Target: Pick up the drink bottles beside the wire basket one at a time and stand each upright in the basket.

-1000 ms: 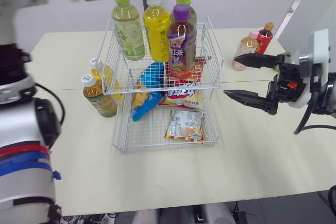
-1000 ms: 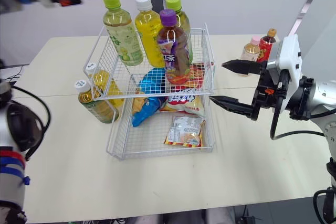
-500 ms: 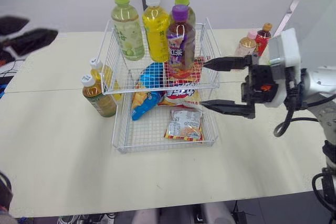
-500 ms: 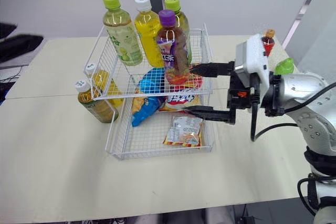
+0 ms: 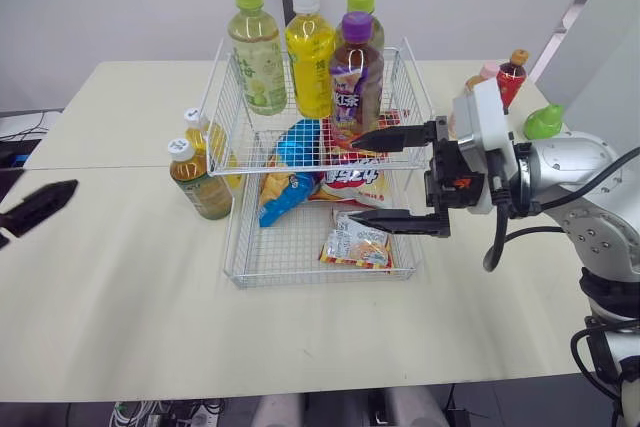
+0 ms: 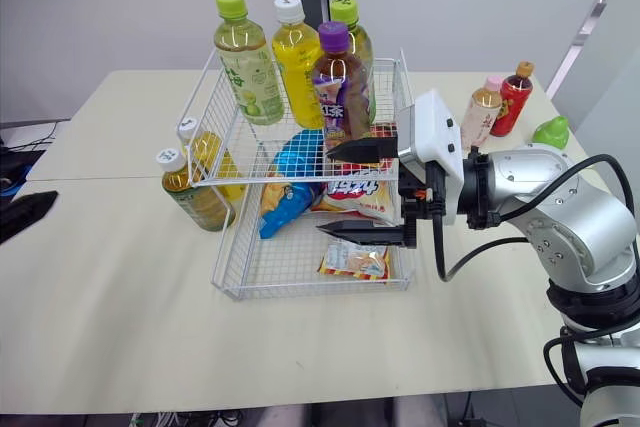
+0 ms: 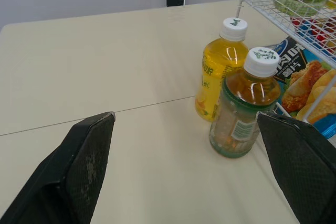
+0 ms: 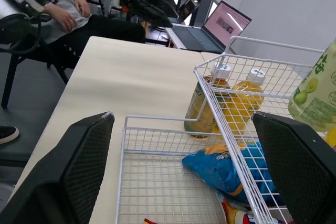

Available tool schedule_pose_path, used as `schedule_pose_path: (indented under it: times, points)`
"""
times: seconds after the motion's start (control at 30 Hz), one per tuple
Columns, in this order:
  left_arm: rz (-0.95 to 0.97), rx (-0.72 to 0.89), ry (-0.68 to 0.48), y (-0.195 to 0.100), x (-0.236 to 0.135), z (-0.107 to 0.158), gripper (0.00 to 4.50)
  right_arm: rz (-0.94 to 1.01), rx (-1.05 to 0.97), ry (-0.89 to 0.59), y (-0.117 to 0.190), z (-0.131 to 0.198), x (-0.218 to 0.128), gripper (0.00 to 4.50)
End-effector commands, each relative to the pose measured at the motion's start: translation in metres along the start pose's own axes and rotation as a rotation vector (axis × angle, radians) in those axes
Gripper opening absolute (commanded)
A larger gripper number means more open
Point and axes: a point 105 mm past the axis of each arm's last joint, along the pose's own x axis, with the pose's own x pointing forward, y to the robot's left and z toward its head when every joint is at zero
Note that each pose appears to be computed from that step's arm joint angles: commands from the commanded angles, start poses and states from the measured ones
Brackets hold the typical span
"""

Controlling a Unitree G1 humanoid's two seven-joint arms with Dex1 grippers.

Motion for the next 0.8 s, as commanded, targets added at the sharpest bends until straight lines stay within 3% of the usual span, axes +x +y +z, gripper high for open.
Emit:
schedule_pose_path:
  times: [0.03,0.33,0.8]
  points:
    - [-0.021,0.070,-0.038,-0.018,0.010,0.006,4.49,-0.047,-0.045,-0.018,-0.005,0.015,-0.007,4.50]
    - [-0.036,-0.024,-0.167,-0.045,0.050,0.009,4.49,-0.082,-0.001,-0.008,0.002,0.023,-0.012,4.50]
    - [0.042,-0.003,-0.194,-0.063,0.110,0.014,4.49,-0.086,0.015,0.012,-0.005,0.022,-0.006,4.50]
